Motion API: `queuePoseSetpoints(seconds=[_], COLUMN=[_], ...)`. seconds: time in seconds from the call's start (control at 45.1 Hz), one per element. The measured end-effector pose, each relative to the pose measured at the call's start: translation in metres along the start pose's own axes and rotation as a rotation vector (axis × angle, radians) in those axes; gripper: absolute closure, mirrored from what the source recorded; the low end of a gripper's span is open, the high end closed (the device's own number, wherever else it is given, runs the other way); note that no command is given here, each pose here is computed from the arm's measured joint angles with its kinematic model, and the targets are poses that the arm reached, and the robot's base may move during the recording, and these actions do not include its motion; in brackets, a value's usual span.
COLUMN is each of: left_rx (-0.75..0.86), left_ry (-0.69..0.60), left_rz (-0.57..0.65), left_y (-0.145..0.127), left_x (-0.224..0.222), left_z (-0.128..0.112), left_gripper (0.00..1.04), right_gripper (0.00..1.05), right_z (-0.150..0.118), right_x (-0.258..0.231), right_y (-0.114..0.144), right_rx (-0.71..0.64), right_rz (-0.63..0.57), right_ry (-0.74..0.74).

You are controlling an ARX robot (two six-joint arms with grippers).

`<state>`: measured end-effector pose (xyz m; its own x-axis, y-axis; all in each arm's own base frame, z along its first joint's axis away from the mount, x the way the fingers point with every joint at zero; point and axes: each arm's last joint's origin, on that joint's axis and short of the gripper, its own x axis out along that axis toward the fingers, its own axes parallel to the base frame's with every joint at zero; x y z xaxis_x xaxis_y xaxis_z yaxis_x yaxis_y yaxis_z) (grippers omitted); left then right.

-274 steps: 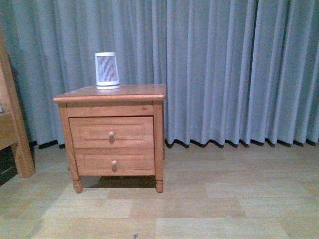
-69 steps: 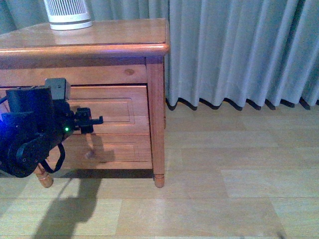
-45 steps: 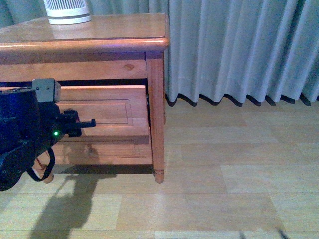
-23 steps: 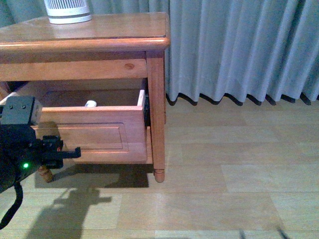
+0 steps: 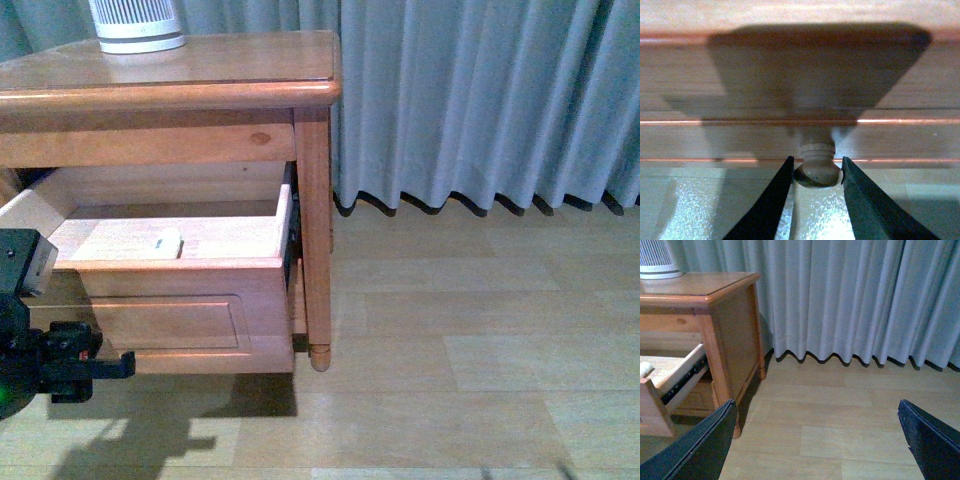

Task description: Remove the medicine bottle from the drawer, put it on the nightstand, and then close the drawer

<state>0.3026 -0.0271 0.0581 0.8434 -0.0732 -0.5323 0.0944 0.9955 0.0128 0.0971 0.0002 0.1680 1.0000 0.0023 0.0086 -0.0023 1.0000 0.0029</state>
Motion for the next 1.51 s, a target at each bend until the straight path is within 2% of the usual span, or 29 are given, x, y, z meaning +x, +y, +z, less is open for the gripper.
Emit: queuePoseSetpoints(seconds=[0.067,0.244,0.311,0.444,0.688,0.866,0.977,1.154,1.31,1.376,1.509], left_rx=[0.026,0.047,0.048,0.051,0.05,0.034,0.029,-0.007,-0.015,-0.041,-0.05], left_ry=[0.017,0.02,0.022,-0.003,-0.191,-0.316,-0.38,-0.383,-0.425,-0.532,-0.562], left_rz=[-0.028,-0.05,-0.06,-0.082,-0.057,-0.064,-0.059,-0.103,-0.094,0.042,0.076], left_y=[-0.001,-0.003,-0.004,-0.006,-0.003,-0.003,-0.004,-0.009,-0.009,-0.008,-0.003], left_x=[-0.002,-0.005,-0.01,-0.028,-0.084,-0.133,-0.164,-0.212,-0.22,-0.22,-0.222], left_z=[-0.002,-0.002,-0.002,0.009,0.049,0.067,0.068,0.04,0.04,0.035,0.024], left_gripper=[0.62,0.39,0.26,0.05,0.07,0.07,0.07,0.07,0.07,0.22,0.49], right_gripper=[0.07,0.07,0.07,0.07,0.07,0.07,0.07,0.07,0.07,0.07,0.07], right_z=[0.0,0.0,0.0,0.0,0.0,0.0,0.0,0.0,0.0,0.0,0.0], right_x=[0.0,0.0,0.0,0.0,0.0,0.0,0.0,0.0,0.0,0.0,0.0], right_y=[0.0,0.0,0.0,0.0,0.0,0.0,0.0,0.0,0.0,0.0,0.0], right_rx=[0.0,0.0,0.0,0.0,0.0,0.0,0.0,0.0,0.0,0.0,0.0], right_rz=[0.0,0.0,0.0,0.0,0.0,0.0,0.0,0.0,0.0,0.0,0.0], right_ry=[0.0,0.0,0.0,0.0,0.0,0.0,0.0,0.0,0.0,0.0,0.0])
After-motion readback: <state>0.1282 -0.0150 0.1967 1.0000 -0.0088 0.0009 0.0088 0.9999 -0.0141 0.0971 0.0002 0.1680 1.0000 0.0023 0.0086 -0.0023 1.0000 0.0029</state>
